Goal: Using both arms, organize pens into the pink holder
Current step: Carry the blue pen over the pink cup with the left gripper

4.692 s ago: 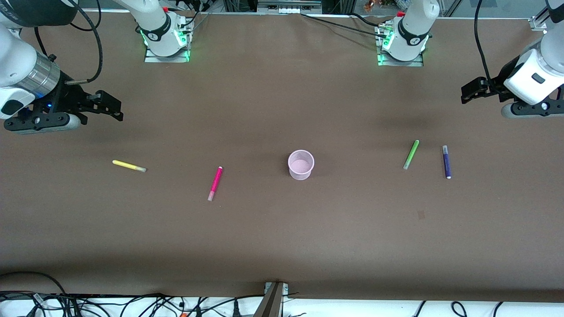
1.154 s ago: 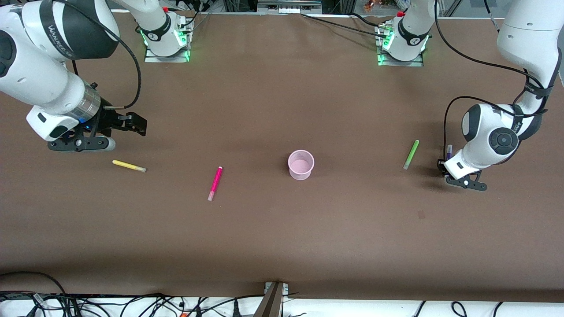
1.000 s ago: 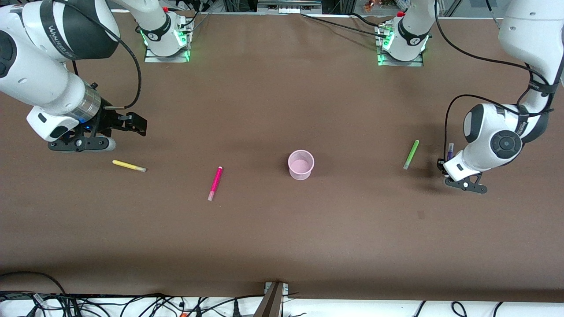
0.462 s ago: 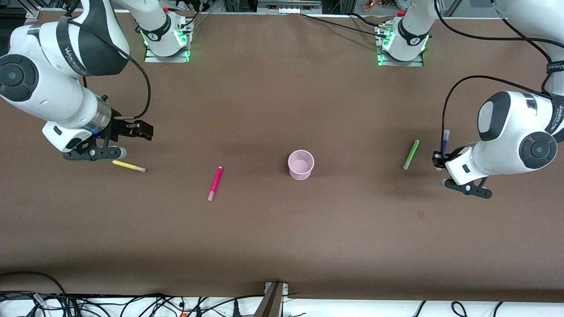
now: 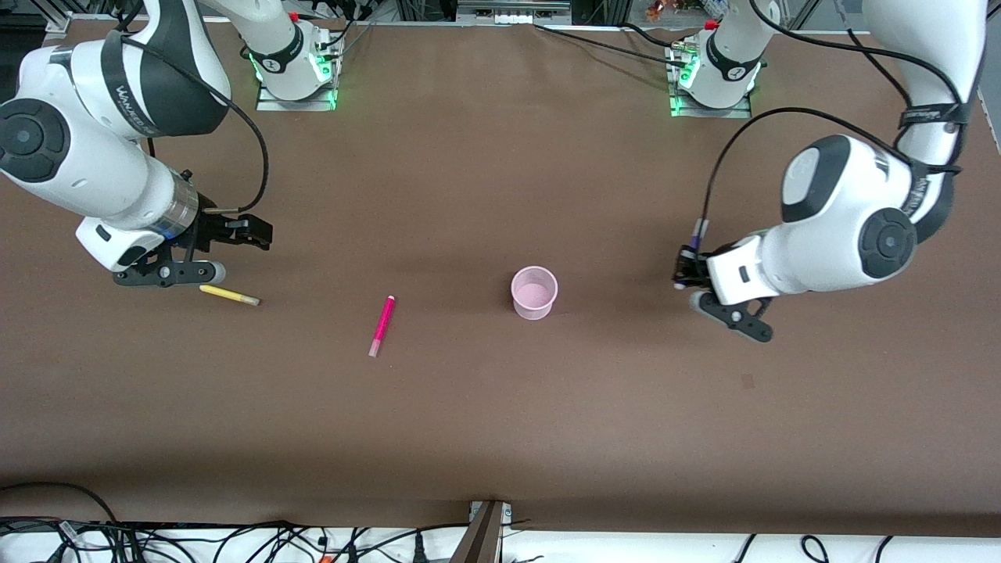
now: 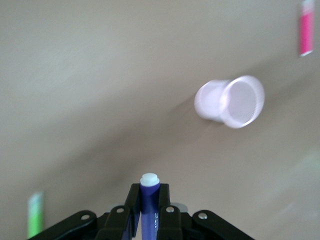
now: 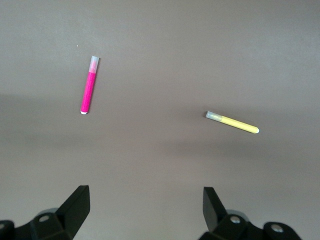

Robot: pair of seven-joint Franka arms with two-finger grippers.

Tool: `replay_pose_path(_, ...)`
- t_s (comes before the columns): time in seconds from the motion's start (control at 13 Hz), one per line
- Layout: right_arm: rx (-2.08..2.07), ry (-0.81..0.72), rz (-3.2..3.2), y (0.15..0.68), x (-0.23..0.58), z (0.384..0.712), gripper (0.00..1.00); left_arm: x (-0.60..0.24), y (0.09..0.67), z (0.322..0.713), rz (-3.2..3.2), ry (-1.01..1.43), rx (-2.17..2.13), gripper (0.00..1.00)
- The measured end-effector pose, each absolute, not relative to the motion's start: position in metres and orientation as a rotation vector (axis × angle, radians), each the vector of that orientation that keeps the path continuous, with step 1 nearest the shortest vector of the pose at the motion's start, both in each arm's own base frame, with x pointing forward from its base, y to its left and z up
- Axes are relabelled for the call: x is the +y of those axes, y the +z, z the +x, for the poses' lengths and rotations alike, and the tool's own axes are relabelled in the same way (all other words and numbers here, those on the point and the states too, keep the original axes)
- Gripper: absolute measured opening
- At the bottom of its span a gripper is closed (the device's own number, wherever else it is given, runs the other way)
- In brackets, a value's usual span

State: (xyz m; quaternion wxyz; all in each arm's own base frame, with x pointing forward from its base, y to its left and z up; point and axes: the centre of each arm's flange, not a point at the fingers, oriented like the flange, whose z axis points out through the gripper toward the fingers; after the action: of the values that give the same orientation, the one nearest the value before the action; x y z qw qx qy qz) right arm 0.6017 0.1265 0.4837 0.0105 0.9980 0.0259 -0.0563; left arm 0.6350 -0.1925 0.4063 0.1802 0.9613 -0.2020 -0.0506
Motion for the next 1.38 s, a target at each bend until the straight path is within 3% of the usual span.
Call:
replay_pose_path(0.69, 0.060, -0.227, 3.164, 0.474, 0.133, 0.602, 1.00, -0.351, 0.375, 0.624, 2.436, 0.348, -0.835, 0.18)
replay_pose_path(1.15, -0.022, -0.318, 3.182, 0.445, 0.139, 0.606, 1.00, -0.388, 0.313, 0.592, 2.333, 0.613, -1.028, 0.18)
replay_pose_path(1.38, -0.194, -0.417, 3.219, 0.412, 0.149, 0.611, 1.00, -0.390, 0.309, 0.588, 2.308, 0.675, -1.117, 0.18)
